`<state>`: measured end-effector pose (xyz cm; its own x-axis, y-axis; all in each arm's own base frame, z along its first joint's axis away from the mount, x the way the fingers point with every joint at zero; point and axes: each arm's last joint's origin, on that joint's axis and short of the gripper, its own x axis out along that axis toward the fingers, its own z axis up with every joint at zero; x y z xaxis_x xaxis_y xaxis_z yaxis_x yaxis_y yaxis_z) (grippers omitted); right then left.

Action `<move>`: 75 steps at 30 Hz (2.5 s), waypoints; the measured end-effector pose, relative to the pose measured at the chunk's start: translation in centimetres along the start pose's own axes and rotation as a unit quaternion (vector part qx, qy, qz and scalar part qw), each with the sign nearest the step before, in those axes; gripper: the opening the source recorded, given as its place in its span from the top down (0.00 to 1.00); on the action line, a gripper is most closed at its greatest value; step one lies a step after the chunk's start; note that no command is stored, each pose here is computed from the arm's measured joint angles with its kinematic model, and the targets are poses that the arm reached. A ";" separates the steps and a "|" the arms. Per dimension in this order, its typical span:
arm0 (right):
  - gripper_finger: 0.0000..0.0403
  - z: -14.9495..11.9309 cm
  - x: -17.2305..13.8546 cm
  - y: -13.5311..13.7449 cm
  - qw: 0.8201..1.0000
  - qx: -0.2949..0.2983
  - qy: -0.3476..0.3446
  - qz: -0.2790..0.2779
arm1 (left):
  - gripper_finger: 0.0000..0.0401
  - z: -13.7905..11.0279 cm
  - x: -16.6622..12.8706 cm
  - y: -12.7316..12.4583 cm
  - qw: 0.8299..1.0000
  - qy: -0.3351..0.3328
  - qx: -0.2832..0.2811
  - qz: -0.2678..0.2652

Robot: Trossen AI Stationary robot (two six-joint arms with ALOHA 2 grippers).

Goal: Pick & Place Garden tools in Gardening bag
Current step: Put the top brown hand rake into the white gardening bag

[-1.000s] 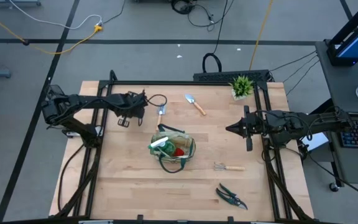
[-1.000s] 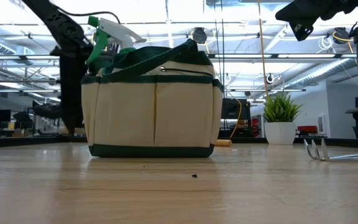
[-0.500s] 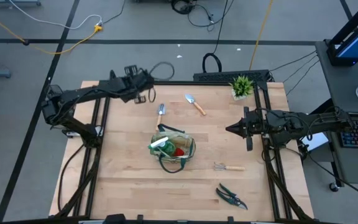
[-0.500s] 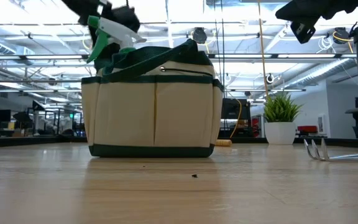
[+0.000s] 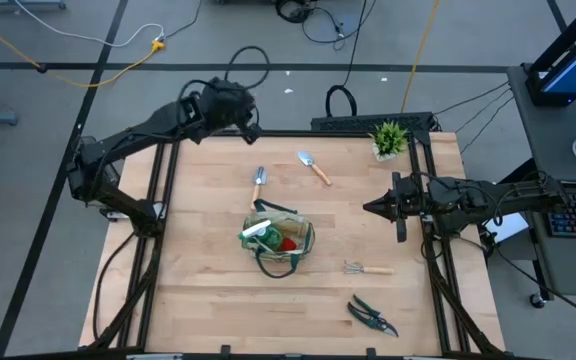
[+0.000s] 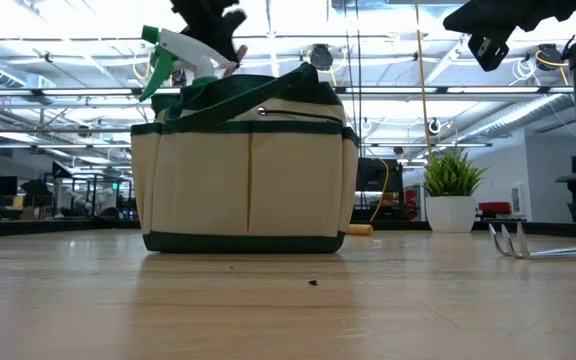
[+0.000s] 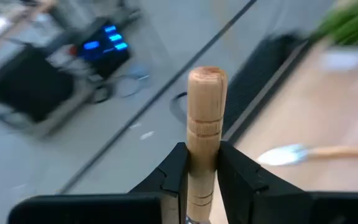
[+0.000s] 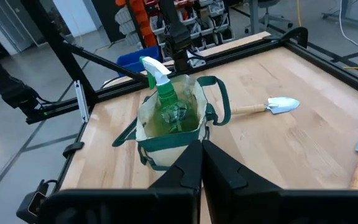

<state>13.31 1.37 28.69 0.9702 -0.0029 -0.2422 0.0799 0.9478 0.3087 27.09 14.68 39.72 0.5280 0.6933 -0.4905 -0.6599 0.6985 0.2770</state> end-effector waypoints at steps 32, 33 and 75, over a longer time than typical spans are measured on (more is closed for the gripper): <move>0.99 4.6 4.5 4.0 0.918 -0.192 -0.292 0.184 | 0.84 3.0 -6.2 -12.1 0.871 -0.146 -0.068 -0.465; 0.99 4.6 4.5 3.9 0.919 -0.196 -0.295 0.173 | 0.84 2.8 -6.3 -12.7 0.870 -0.139 -0.063 -0.470; 0.50 3.8 6.3 2.7 0.972 -0.097 -0.207 0.059 | 0.84 1.0 -0.8 -22.2 0.855 -0.148 -0.073 -0.492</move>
<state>20.52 2.72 31.45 0.9819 0.0183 0.1883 -0.0422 0.9914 0.1239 41.82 -1.19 34.86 0.9635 -0.1885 -0.1902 0.1343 0.9546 -0.2660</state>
